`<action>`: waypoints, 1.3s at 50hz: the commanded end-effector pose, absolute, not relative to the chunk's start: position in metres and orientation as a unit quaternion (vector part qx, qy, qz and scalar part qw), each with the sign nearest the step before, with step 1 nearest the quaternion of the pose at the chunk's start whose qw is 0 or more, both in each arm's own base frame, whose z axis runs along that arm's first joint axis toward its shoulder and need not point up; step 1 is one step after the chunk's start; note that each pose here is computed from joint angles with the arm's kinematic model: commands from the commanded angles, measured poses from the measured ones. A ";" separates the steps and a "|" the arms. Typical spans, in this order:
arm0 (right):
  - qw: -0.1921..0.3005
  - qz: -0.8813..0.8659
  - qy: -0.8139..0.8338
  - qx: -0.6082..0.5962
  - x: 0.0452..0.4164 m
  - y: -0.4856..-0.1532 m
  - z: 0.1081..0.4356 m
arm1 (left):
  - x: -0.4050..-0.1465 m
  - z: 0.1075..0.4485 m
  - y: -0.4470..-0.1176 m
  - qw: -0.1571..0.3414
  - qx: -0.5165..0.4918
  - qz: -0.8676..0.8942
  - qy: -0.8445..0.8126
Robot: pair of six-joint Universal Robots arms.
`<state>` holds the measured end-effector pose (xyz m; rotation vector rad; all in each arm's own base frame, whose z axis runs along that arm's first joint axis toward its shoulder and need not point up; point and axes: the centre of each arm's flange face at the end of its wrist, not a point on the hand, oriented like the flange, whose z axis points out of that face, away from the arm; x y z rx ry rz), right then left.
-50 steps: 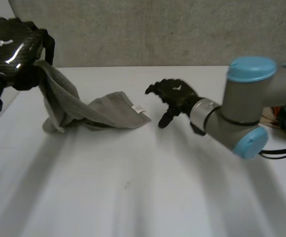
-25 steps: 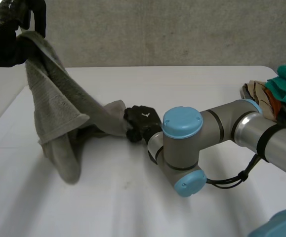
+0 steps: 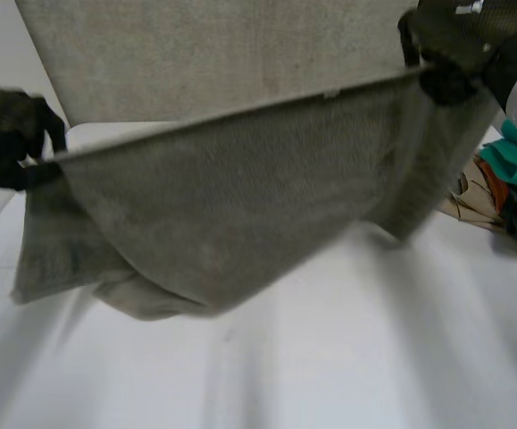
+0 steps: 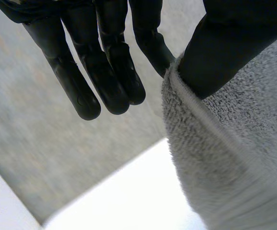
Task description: Fold the laundry.
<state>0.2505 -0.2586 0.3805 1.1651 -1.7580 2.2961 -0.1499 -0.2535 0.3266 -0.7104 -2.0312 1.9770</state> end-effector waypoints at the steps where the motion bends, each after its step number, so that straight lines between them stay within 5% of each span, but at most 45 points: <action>1: -0.034 0.621 -0.652 0.435 0.256 -0.273 0.317 | -0.173 0.268 -0.267 0.147 -0.278 0.587 -0.746; 12: 0.030 0.607 -0.683 0.405 0.269 -0.343 0.251 | -0.205 0.252 -0.345 0.072 -0.310 0.646 -0.694; 16: 0.032 0.690 -0.635 0.346 0.283 -0.370 0.275 | -0.219 0.289 -0.378 0.054 -0.311 0.718 -0.620; 23: 0.003 0.903 -0.396 0.166 0.295 -0.390 0.389 | -0.219 0.414 -0.405 0.013 -0.213 0.878 -0.428; 27: 0.000 0.949 -0.289 0.124 0.292 -0.376 0.429 | -0.208 0.454 -0.395 0.030 -0.160 0.911 -0.380; 32: -0.008 0.943 -0.296 0.150 0.291 -0.366 0.431 | -0.200 0.460 -0.382 0.052 -0.167 0.904 -0.391; 40: -0.026 0.884 -0.407 0.228 0.287 -0.355 0.373 | -0.187 0.395 -0.364 0.060 -0.200 0.839 -0.503; 53: -0.029 0.699 -0.613 0.368 0.275 -0.317 0.191 | -0.191 0.205 -0.304 0.088 -0.294 0.677 -0.669; 59: -0.018 0.651 -0.652 0.387 0.263 -0.309 0.163 | -0.183 0.153 -0.298 0.072 -0.324 0.620 -0.711; 65: -0.018 0.652 -0.666 0.363 0.254 -0.312 0.171 | -0.179 0.145 -0.293 0.086 -0.327 0.582 -0.739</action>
